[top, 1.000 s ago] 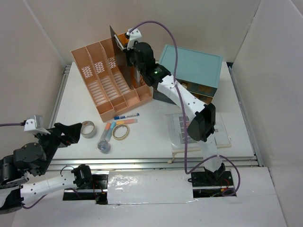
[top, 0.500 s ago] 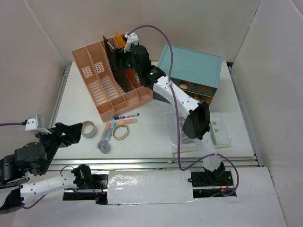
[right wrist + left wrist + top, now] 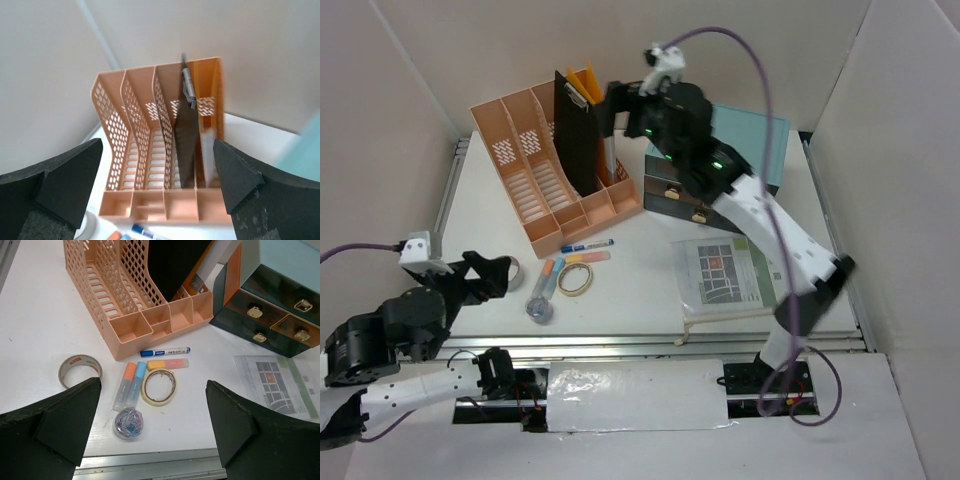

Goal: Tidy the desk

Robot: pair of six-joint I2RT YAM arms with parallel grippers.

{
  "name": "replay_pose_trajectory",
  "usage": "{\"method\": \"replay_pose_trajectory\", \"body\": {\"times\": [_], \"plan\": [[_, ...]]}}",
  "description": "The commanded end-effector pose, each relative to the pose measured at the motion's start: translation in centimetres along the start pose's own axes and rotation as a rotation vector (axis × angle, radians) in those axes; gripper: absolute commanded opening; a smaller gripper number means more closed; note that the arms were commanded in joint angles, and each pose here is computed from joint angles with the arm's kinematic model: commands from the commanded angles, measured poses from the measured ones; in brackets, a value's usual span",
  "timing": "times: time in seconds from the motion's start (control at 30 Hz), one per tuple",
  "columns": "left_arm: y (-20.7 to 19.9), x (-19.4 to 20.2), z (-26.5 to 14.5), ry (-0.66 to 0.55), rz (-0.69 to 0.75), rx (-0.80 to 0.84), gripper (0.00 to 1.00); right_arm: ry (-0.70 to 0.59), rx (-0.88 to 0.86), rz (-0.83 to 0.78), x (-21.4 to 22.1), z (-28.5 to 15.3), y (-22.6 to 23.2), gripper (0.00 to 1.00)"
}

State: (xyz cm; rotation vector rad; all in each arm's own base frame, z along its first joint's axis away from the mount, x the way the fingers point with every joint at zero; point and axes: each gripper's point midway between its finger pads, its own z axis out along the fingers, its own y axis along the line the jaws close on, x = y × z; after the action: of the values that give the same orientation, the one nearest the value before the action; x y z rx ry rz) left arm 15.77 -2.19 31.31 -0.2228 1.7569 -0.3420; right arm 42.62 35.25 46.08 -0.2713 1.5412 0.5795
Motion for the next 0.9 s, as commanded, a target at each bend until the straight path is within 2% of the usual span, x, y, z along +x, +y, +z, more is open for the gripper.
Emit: {"method": "replay_pose_trajectory", "body": {"times": [0.0,0.13,0.2,0.23,0.27,0.3,0.47,0.67,0.7,0.77,0.8,0.87], "plan": [[-3.0,-0.3,0.9,0.037,-0.008,0.008,1.00,-0.086,0.111,0.106,-5.9,-9.4,-2.9,1.00],[-7.7,3.1,2.8,0.166,0.042,0.053,1.00,-0.029,0.295,0.125,-1.4,-17.3,-8.0,1.00],[-10.9,4.0,3.5,0.182,0.000,0.150,0.99,0.003,0.369,0.140,0.5,-19.9,-9.8,1.00],[-12.7,6.4,3.6,0.247,0.026,0.230,1.00,-0.001,0.391,0.149,1.2,-22.1,-10.6,1.00],[-15.0,6.1,3.7,0.231,-0.033,0.308,0.99,0.002,0.426,0.167,1.8,-23.2,-11.4,1.00],[-15.7,7.7,4.0,0.258,-0.032,0.336,0.99,0.003,0.433,0.178,2.6,-24.6,-11.9,1.00],[-21.4,12.8,4.3,0.408,-0.074,0.503,1.00,0.081,0.467,0.255,6.1,-27.6,-12.7,1.00],[-25.5,21.7,5.9,0.657,-0.084,0.507,1.00,0.036,0.447,0.342,7.5,-30.4,-13.1,1.00],[-25.6,24.2,6.5,0.707,-0.065,0.485,1.00,0.025,0.441,0.348,7.4,-30.9,-13.2,1.00],[-27.3,25.9,6.6,0.773,-0.112,0.505,1.00,0.014,0.430,0.361,7.2,-31.6,-13.1,1.00],[-27.2,28.7,7.2,0.838,-0.112,0.447,1.00,0.012,0.423,0.365,7.1,-31.8,-13.0,1.00],[-27.9,31.0,7.1,0.927,-0.128,0.430,1.00,0.006,0.418,0.370,7.0,-32.3,-13.1,1.00]]}}
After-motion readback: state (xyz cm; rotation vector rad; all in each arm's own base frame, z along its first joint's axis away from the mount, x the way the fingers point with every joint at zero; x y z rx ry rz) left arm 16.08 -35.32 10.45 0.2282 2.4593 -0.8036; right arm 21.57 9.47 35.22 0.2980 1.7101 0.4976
